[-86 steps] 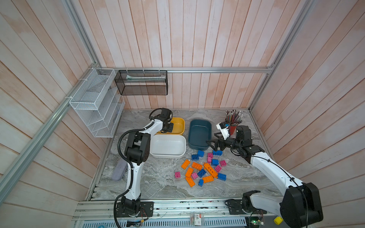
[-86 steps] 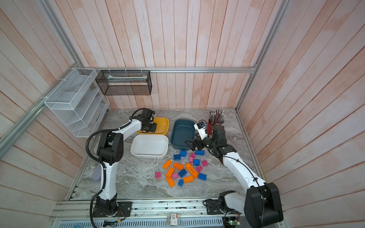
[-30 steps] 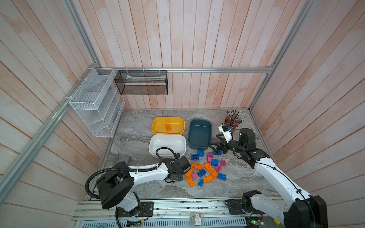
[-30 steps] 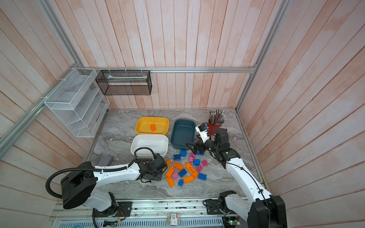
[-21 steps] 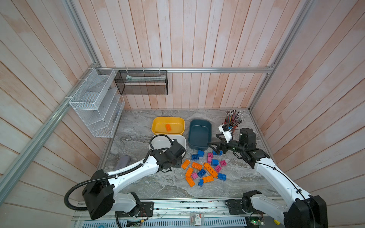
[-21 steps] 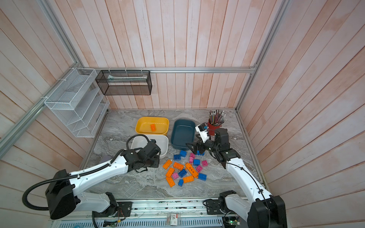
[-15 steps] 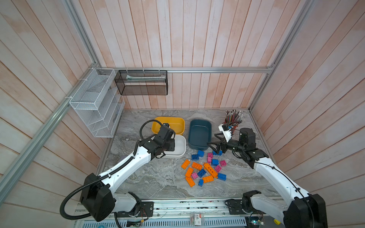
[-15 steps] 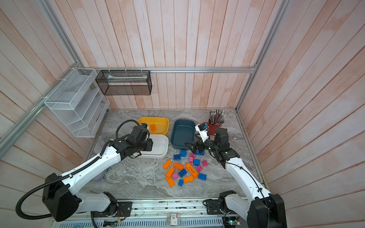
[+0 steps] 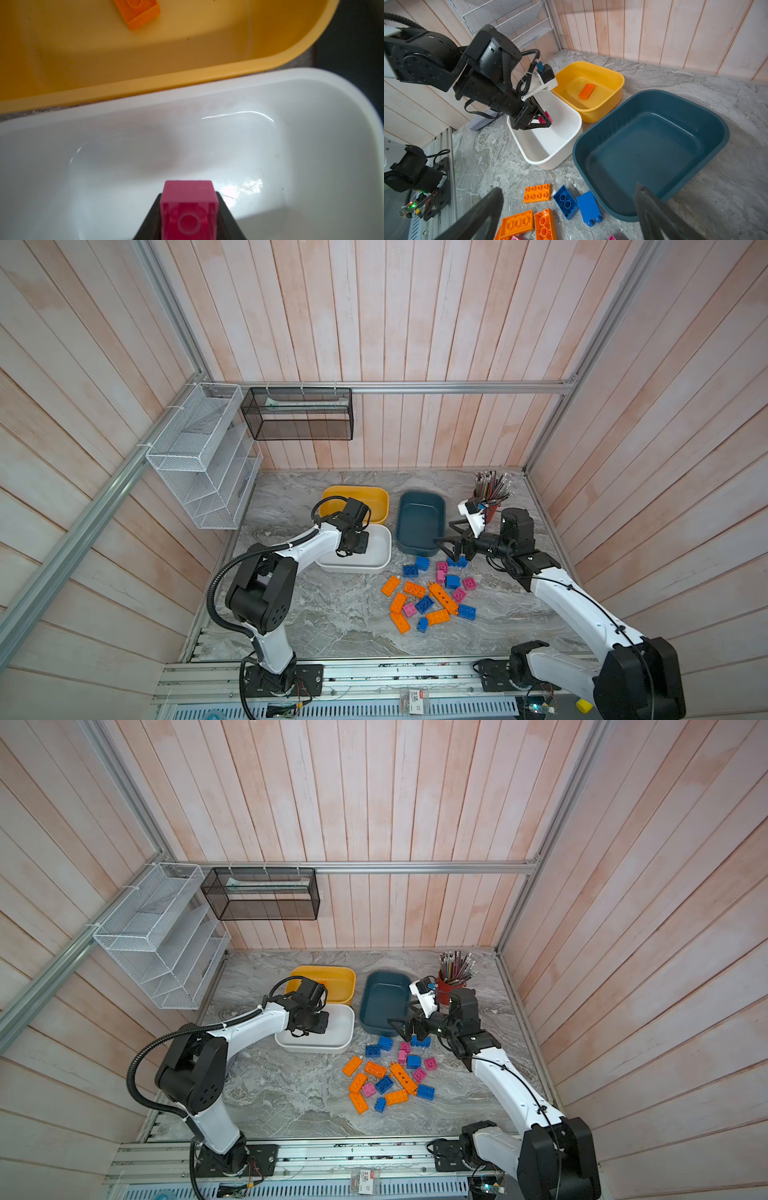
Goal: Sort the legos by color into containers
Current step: 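Carry the pink brick over the white tub and release it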
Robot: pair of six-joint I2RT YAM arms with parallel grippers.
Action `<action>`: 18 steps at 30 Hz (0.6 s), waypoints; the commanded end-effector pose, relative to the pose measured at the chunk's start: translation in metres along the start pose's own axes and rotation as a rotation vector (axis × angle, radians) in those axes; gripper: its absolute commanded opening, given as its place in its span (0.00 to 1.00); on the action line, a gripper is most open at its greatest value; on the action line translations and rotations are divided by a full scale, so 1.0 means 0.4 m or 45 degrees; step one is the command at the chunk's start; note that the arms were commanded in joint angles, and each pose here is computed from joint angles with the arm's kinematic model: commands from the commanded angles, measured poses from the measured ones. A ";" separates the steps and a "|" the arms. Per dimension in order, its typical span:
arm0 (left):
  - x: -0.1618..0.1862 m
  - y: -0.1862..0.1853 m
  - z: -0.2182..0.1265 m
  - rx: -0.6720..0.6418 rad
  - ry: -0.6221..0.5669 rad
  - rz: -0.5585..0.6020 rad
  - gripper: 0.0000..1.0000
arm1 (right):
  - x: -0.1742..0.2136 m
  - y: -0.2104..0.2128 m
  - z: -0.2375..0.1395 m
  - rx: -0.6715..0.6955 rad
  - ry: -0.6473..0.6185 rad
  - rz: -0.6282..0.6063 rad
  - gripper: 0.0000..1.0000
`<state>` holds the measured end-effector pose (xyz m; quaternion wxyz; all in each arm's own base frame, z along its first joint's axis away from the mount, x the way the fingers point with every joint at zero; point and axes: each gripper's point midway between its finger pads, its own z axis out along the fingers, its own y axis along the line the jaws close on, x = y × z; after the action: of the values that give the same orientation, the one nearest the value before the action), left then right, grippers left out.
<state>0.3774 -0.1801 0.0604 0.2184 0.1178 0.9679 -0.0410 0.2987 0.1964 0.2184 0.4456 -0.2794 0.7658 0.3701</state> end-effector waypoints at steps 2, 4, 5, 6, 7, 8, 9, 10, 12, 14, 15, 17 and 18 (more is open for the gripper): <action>-0.021 0.011 0.019 0.011 -0.046 -0.015 0.37 | -0.011 -0.003 0.008 -0.009 -0.012 -0.015 0.98; -0.027 0.009 0.009 0.019 -0.063 -0.020 0.40 | -0.009 -0.004 0.011 -0.015 -0.004 -0.010 0.98; -0.031 0.007 0.002 0.027 -0.071 -0.023 0.44 | -0.008 -0.005 0.013 -0.015 -0.002 -0.009 0.98; -0.037 0.006 -0.012 0.033 -0.085 -0.027 0.51 | -0.007 -0.006 0.013 -0.014 0.000 -0.010 0.98; -0.041 0.005 -0.027 0.038 -0.097 -0.028 0.57 | -0.007 -0.006 0.013 -0.014 0.003 -0.010 0.98; -0.048 0.005 -0.046 0.042 -0.117 -0.031 0.64 | -0.006 -0.006 0.013 -0.011 0.005 -0.012 0.98; -0.054 0.005 -0.069 0.047 -0.140 -0.037 0.74 | -0.006 -0.006 0.011 -0.007 0.007 -0.012 0.98; -0.058 0.004 -0.093 0.057 -0.157 -0.041 0.80 | -0.005 -0.006 0.009 -0.005 0.009 -0.011 0.98; -0.058 -0.016 -0.150 0.108 -0.181 -0.041 0.81 | -0.005 -0.006 0.006 0.004 0.012 -0.016 0.98; -0.046 -0.060 -0.212 0.171 -0.218 -0.004 0.81 | -0.005 -0.005 0.001 0.015 0.018 -0.016 0.98; -0.030 -0.088 -0.241 0.211 -0.217 0.020 0.81 | -0.007 -0.004 -0.003 0.022 0.014 -0.019 0.98; 0.013 -0.147 -0.284 0.290 -0.203 0.070 0.81 | -0.007 -0.003 -0.007 0.031 0.017 -0.022 0.98; 0.037 -0.173 -0.301 0.328 -0.192 0.090 0.81 | -0.007 -0.003 -0.008 0.034 0.018 -0.022 0.98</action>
<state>0.3406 -0.2131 0.1758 0.3256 0.1470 0.9237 -0.1380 0.2993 0.1950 0.2095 0.4341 -0.2768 0.7760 0.3644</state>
